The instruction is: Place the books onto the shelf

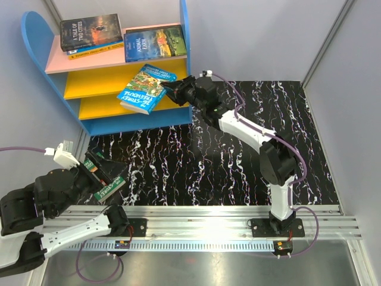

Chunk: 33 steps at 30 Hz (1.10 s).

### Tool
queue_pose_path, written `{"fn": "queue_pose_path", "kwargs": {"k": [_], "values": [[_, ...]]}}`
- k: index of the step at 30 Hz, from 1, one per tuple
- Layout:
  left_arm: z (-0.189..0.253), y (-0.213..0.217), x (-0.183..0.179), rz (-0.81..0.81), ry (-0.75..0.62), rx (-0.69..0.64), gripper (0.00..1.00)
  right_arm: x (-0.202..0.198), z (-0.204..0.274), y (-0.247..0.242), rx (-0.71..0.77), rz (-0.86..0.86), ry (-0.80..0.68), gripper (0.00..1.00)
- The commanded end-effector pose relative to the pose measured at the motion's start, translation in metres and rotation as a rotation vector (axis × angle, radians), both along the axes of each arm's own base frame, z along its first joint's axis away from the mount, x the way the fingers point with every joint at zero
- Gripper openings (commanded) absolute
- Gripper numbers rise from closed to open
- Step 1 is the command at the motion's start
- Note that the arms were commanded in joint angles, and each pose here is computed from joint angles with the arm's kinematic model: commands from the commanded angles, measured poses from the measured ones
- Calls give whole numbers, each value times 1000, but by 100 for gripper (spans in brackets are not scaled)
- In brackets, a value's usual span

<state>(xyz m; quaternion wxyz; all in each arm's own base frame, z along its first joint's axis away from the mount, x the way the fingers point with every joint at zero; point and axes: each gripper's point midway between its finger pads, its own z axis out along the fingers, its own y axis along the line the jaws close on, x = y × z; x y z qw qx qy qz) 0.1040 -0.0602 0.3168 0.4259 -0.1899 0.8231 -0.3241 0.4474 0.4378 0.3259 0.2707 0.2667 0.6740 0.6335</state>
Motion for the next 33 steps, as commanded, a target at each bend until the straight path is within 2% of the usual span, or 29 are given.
{"fn": "queue_pose_path", "kwargs": {"k": [1,5,8,11,12,13,15,24,27,30,32,33], "values": [[-1,-3,-5,-40,7,11,99,-9,101,-40,228,-191,-159,0],[10,-5,-1,-71,-44,57,99,1,98,-57,254,-336,-156,0],[27,-1,-4,-113,-88,88,99,-3,105,-50,261,-408,-182,0],[30,9,-16,-153,-85,109,99,-5,115,-52,238,-623,-194,0],[30,13,-19,-161,-79,109,99,-3,103,-41,211,-647,-189,0],[30,17,-28,-189,-73,93,99,-4,119,-37,235,-668,-208,0],[29,15,-38,-255,-79,84,99,-5,113,-22,258,-725,-202,0],[20,34,-68,-348,-94,17,99,-13,63,-2,233,-986,-117,0],[25,40,-75,-374,-129,-6,99,-16,48,-11,205,-1080,-101,0],[27,40,-81,-406,-133,-27,99,-16,39,-20,269,-1139,-84,0],[27,42,-83,-422,-145,-33,99,-16,37,-25,224,-1174,-96,0],[28,43,-84,-424,-148,-37,99,-16,42,-26,265,-1184,-97,0]]}}
